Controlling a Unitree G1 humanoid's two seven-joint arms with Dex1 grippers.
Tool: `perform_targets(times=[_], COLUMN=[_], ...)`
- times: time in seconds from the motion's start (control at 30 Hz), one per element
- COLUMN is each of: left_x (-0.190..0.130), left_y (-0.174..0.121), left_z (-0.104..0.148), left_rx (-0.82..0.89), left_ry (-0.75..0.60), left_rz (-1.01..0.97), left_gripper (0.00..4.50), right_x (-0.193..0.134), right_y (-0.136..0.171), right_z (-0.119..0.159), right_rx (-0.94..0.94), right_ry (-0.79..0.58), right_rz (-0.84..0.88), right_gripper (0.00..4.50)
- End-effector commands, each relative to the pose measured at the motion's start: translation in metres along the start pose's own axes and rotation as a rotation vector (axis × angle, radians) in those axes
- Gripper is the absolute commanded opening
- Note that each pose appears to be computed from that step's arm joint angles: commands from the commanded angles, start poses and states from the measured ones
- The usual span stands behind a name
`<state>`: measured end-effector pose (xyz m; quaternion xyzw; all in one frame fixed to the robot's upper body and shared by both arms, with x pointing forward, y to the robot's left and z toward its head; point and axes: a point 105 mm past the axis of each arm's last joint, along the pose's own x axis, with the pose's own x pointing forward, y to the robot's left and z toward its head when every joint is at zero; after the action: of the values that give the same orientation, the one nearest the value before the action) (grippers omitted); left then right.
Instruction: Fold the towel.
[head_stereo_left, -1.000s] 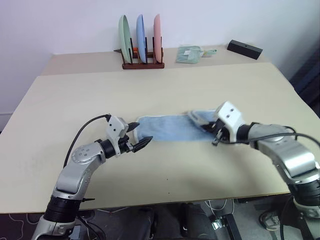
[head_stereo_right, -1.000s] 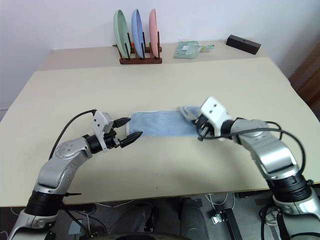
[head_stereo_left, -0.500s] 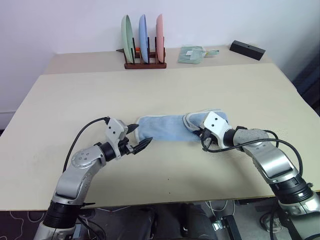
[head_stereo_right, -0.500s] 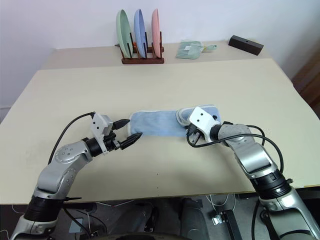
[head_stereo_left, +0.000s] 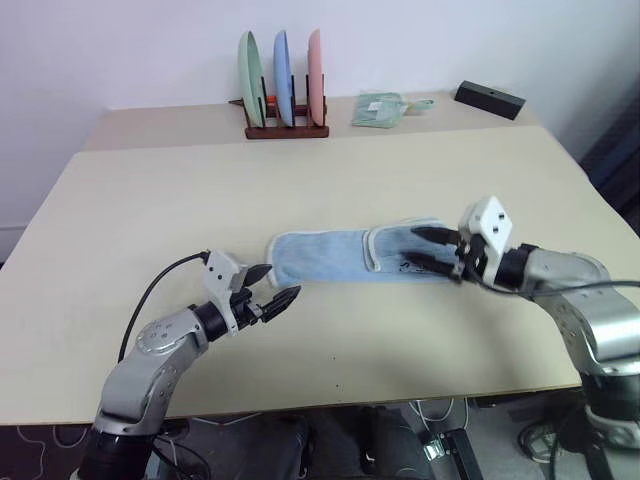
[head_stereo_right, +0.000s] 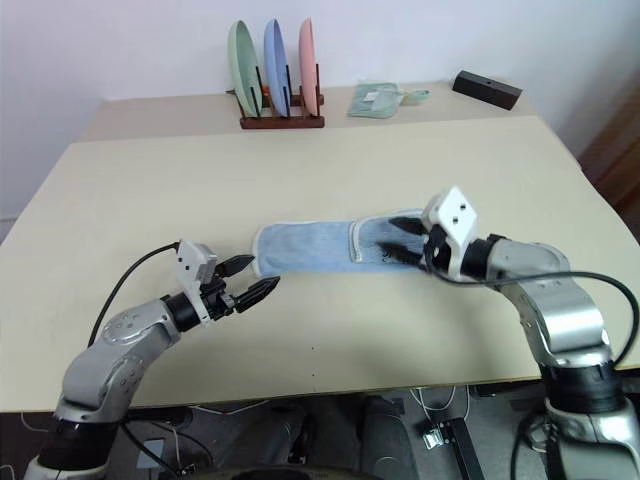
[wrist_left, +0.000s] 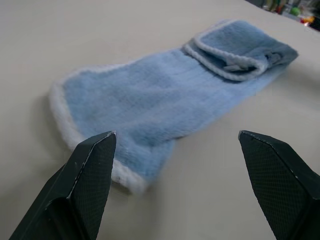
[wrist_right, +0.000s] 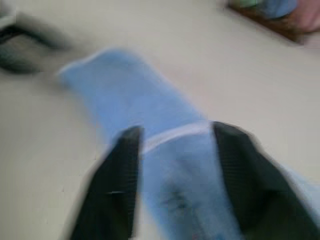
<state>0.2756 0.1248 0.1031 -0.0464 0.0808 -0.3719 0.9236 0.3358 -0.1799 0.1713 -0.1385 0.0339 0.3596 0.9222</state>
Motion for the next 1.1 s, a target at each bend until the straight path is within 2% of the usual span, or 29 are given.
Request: perform_targets(times=[0.03, 0.07, 0.23, 0.33, 0.47, 0.57, 0.63, 0.67, 0.73, 0.87, 1.0, 1.1], left_x=[-0.005, -0.005, -0.003, -0.001, -0.002, -0.003, -0.004, -0.005, -0.004, -0.001, 0.017, 0.030], left_y=[-0.007, -0.010, -0.016, -0.019, -0.017, -0.019, -0.020, -0.023, -0.027, -0.021, -0.013, -0.009], left_z=[0.004, 0.001, -0.009, -0.007, -0.008, -0.012, -0.017, -0.016, -0.012, -0.007, 0.003, -0.001], left_rx=[-0.051, -0.065, -0.139, -0.189, -0.251, -0.293, -0.336, -0.407, -0.526, -0.681, -0.866, -0.944], left_ry=[-0.012, 0.003, 0.026, 0.004, -0.012, 0.011, 0.041, 0.026, -0.008, -0.048, -0.101, -0.067], left_rz=[0.003, 0.001, 0.026, 0.049, 0.102, 0.109, 0.122, 0.109, 0.099, 0.149, 0.168, 0.200], left_gripper=[4.02, 4.02, 4.02, 4.02, 4.02, 4.02, 4.50, 4.50, 4.50, 4.50, 4.50, 4.50], right_x=[0.012, 0.017, 0.034, 0.034, 0.031, 0.029, 0.026, 0.025, 0.022, 0.018, 0.020, 0.022], right_y=[-0.011, -0.008, 0.004, 0.012, 0.015, 0.008, 0.003, 0.002, 0.002, 0.008, 0.018, 0.022], right_z=[-0.017, -0.025, -0.078, -0.089, -0.092, -0.057, -0.027, -0.013, 0.011, 0.034, 0.040, 0.037], right_rx=[0.038, 0.056, 0.051, 0.042, -0.002, 0.029, 0.034, 0.020, 0.000, -0.013, -0.056, -0.062], right_ry=[-0.001, 0.003, 0.116, 0.136, 0.144, 0.007, -0.094, -0.136, -0.206, -0.263, -0.260, -0.252], right_rz=[-0.076, -0.067, -0.079, -0.063, -0.060, -0.077, -0.075, -0.067, -0.049, 0.004, 0.052, 0.062], right_gripper=[0.31, 0.04, 0.04, 0.04, 0.04, 0.04, 0.58, 0.89, 1.87, 3.83, 3.83, 3.83])
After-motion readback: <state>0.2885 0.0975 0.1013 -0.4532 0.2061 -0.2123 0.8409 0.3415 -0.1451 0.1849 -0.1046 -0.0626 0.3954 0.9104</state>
